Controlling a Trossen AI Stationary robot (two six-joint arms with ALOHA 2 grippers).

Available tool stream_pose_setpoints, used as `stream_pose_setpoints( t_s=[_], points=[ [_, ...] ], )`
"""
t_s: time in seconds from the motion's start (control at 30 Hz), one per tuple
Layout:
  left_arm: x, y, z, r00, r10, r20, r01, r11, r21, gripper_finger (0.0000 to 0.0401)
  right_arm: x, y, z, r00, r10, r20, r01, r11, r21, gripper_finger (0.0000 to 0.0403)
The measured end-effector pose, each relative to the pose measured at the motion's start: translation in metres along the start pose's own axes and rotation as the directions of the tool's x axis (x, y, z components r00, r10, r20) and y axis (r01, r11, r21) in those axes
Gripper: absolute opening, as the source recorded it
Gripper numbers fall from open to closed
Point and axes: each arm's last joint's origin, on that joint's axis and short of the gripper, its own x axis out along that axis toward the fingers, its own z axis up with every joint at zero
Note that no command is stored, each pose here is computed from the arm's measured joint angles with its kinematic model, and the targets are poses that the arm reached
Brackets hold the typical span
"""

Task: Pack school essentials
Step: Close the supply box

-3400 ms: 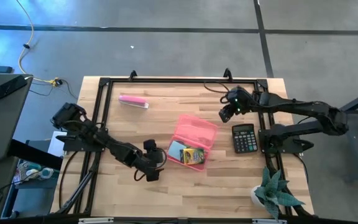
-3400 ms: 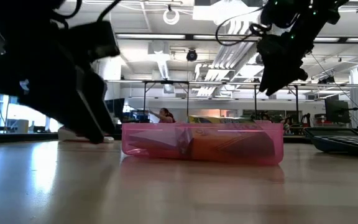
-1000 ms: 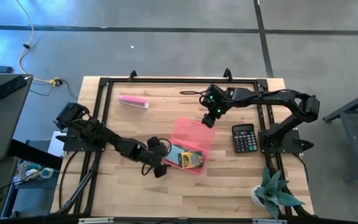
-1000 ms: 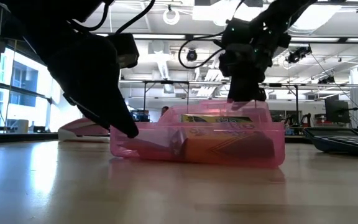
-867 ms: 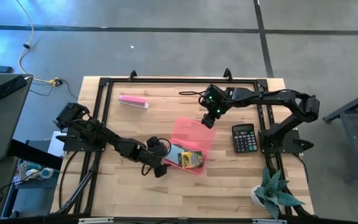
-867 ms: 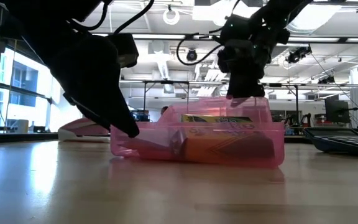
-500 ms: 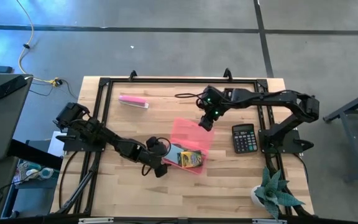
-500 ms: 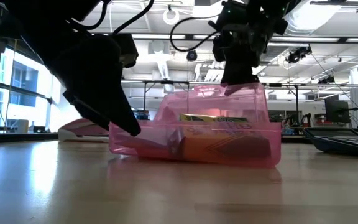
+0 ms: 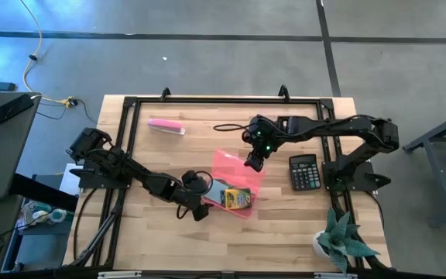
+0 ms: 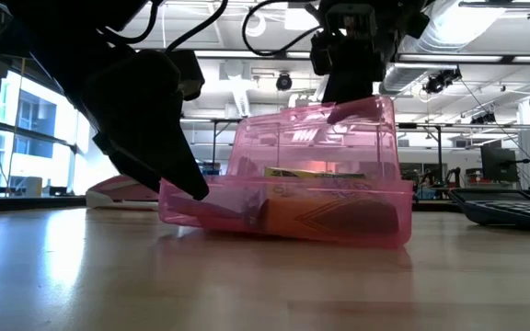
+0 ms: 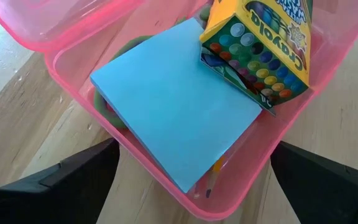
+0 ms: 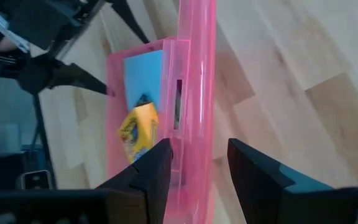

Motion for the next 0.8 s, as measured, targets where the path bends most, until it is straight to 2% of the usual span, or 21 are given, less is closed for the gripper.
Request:
stream_pose_setpoints(
  t_s=[0.4, 0.8],
  points=[
    [0.0, 0.002, 0.002, 0.999, 0.038, 0.034, -0.037, 0.999, -0.031, 0.04, 0.006, 0.023, -0.007, 0.996, 0.089, -0.012, -0.088, 0.996, 0.008, 0.0151],
    [0.0, 0.002, 0.002, 0.998, 0.043, 0.038, -0.041, 0.998, -0.049, 0.04, 0.019, 0.049, -0.022, 1.0, 0.022, 0.009, -0.021, 0.999, -0.037, 0.0151]
  ],
)
